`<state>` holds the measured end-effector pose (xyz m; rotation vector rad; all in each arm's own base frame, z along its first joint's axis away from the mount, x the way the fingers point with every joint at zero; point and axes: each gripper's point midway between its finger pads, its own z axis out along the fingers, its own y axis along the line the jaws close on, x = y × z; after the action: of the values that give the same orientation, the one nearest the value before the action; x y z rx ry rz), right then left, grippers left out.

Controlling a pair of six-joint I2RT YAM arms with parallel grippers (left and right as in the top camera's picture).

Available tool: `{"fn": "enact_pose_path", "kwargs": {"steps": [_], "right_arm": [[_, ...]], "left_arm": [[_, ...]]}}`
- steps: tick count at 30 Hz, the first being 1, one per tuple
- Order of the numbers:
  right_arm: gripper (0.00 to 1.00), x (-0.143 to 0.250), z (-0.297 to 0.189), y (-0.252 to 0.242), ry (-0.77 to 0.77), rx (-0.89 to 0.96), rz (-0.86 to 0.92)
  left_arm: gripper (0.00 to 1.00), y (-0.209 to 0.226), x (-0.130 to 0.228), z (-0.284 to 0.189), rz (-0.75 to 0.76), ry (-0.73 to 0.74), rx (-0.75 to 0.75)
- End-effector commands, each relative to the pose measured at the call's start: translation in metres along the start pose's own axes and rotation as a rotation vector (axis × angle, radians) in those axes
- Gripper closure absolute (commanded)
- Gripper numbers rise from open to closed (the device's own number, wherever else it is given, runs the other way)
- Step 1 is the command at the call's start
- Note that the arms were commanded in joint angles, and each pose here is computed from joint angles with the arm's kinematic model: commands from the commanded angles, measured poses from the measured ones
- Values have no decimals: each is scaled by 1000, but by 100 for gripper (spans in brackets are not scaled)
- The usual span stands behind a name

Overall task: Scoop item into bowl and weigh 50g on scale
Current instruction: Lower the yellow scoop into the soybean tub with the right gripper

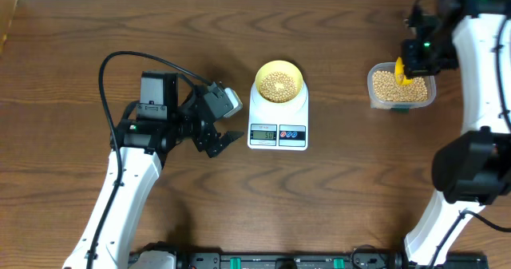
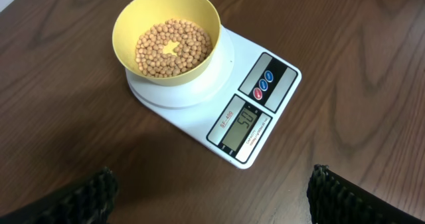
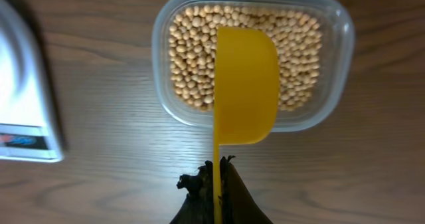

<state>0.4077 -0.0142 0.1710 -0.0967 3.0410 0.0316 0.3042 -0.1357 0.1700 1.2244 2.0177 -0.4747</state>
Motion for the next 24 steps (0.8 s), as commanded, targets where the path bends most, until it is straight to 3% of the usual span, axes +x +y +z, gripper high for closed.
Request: {"fn": "enact_pose_path", "kwargs": {"steps": [1, 8, 16, 18, 24], "right_arm": [[99, -4, -17, -14, -18, 269, -57], [99, -6, -31, -16, -7, 552, -162], [99, -5, -31, -10, -8, 590, -165], [99, -3, -24, -1, -4, 511, -147], [99, 4, -2, 28, 13, 35, 10]], "left_arm": [[7, 7, -9, -5, 30, -12, -22], [7, 7, -9, -5, 30, -12, -22], [7, 7, -9, -5, 30, -12, -22], [7, 7, -9, -5, 30, -12, -22], [7, 7, -9, -5, 30, -12, -22]]}}
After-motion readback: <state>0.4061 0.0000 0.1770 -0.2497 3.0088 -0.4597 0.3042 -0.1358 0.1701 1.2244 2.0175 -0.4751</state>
